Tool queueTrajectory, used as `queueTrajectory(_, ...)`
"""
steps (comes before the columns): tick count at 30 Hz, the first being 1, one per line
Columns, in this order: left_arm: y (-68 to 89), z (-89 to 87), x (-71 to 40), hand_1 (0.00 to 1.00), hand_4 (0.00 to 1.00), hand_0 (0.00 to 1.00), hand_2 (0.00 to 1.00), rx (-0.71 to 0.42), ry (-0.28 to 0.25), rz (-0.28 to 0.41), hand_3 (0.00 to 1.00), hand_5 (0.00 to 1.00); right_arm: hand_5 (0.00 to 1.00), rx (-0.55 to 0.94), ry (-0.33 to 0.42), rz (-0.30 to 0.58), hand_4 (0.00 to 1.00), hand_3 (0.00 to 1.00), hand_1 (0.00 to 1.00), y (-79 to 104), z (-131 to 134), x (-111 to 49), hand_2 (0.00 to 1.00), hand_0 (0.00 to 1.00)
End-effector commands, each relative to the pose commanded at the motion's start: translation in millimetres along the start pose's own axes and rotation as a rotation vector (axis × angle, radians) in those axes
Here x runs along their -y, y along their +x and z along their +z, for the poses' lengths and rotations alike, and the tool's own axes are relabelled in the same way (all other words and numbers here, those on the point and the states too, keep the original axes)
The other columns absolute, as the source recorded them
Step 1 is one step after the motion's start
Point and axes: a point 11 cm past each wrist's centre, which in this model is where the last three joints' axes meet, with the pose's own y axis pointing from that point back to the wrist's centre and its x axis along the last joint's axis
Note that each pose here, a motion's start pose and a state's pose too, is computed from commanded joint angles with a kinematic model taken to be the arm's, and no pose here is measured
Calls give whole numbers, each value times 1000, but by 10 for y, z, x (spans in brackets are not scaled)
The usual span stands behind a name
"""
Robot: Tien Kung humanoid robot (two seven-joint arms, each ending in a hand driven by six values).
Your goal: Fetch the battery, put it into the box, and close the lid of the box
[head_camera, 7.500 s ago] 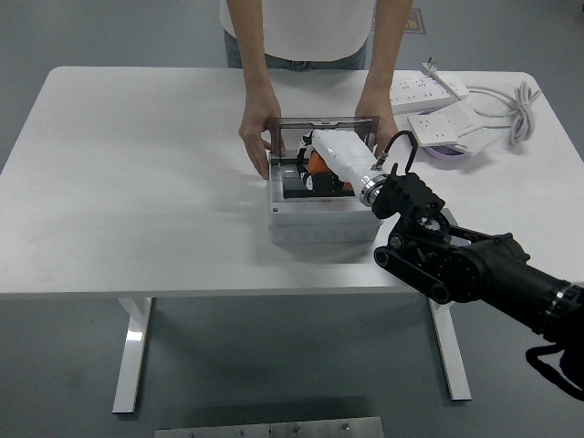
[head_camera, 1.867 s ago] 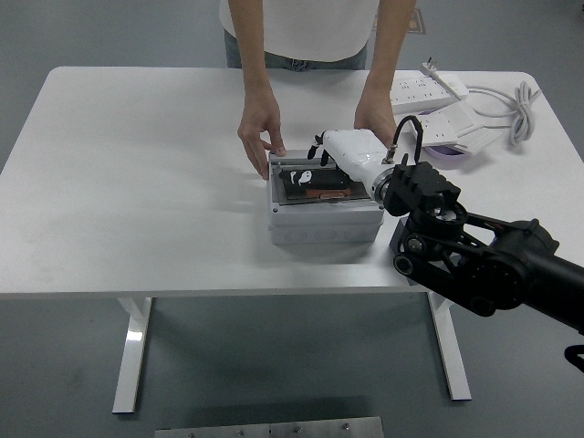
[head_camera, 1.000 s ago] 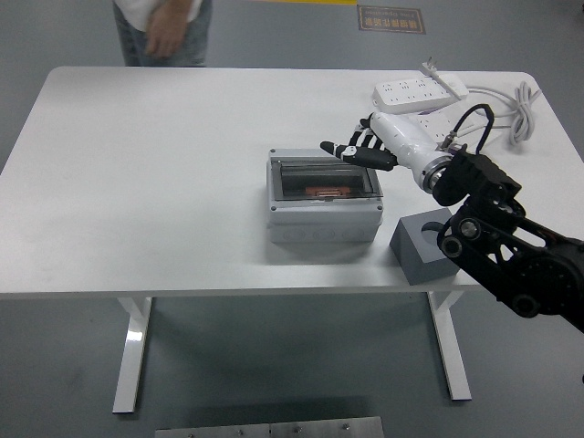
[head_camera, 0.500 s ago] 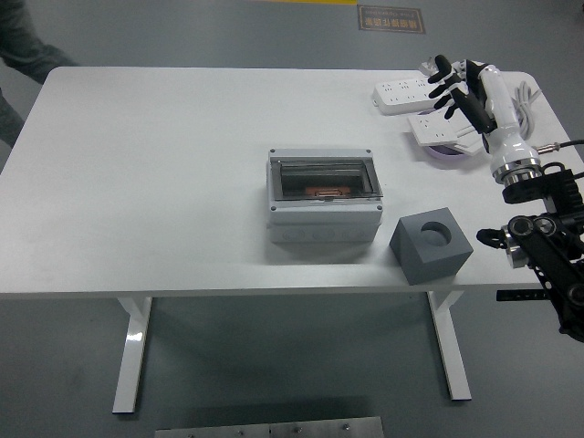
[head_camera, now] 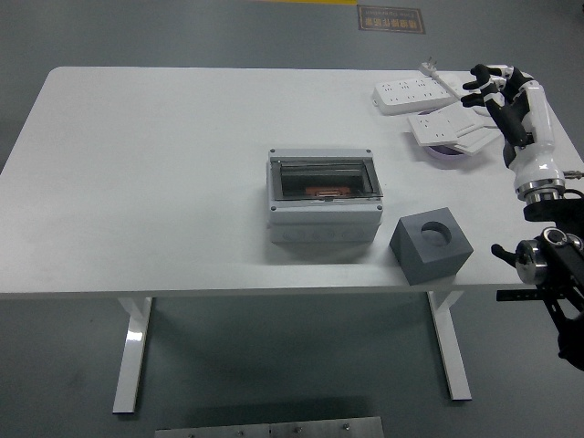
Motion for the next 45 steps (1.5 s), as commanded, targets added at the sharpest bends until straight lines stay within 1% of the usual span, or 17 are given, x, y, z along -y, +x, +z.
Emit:
queueTrajectory(5, -24, 2, -1, 690, 571, 587, 597, -7, -3, -3, 578, 2, 246, -25, -2, 9, 793, 789, 747, 74, -11, 2, 781, 756)
queueTrajectory(6, -27, 2, -1, 690, 572, 587, 598, -8, -3, -3, 577, 2, 297, -28, -2, 11, 878, 998, 899, 83, -13, 2, 923, 926)
queueTrajectory(11, -52, 2, -2, 690, 572, 587, 598, -10, -2, -8, 577, 2, 297, -48, 0, 19, 878, 998, 899, 121, -22, -2, 923, 926)
queueTrajectory(12, -53, 2, -2, 690, 574, 587, 598, -10, -2, -9, 579, 2, 355, -50, 0, 21, 902, 998, 925, 127, -23, -3, 944, 965)
queueTrajectory(23, -31, 4, -2, 690, 574, 588, 599, -16, -1, -4, 578, 2, 371, -57, 4, 35, 899, 979, 923, 157, -33, -8, 924, 976)
queueTrajectory(24, -36, 4, -3, 690, 574, 588, 599, -16, -1, -5, 579, 2, 371, -56, 4, 35, 906, 998, 877, 156, -33, -8, 861, 971)
queueTrajectory(29, -56, 5, -4, 690, 574, 588, 599, -17, -2, -9, 579, 2, 371, -53, 13, 32, 906, 998, 877, 145, -45, -10, 861, 971)
queueTrajectory(30, -56, 5, -4, 690, 574, 588, 599, -17, -2, -9, 579, 2, 403, -51, 15, 33, 920, 998, 854, 144, -49, -10, 867, 960)
queueTrajectory(35, -48, -1, -2, 690, 574, 588, 599, -18, 0, -7, 579, 2, 403, -47, 27, 35, 920, 998, 854, 153, -65, -9, 867, 960)
queueTrajectory(36, -47, -3, -2, 690, 575, 588, 599, -18, 0, -7, 580, 2, 411, -44, 28, 34, 922, 998, 875, 154, -65, -9, 952, 960)
queueTrajectory(41, -52, -1, -3, 690, 575, 588, 599, -19, 0, -8, 580, 2, 411, -33, 34, 33, 922, 998, 875, 162, -74, -7, 952, 960)
queueTrajectory(42, -54, 1, -3, 690, 576, 588, 600, -19, 0, -8, 580, 2, 416, -32, 36, 35, 924, 998, 909, 166, -79, -6, 998, 866)
queueTrajectory(45, -53, 8, -4, 690, 576, 588, 600, -20, -3, -7, 580, 2, 416, -28, 41, 40, 924, 998, 909, 182, -88, -6, 998, 866)
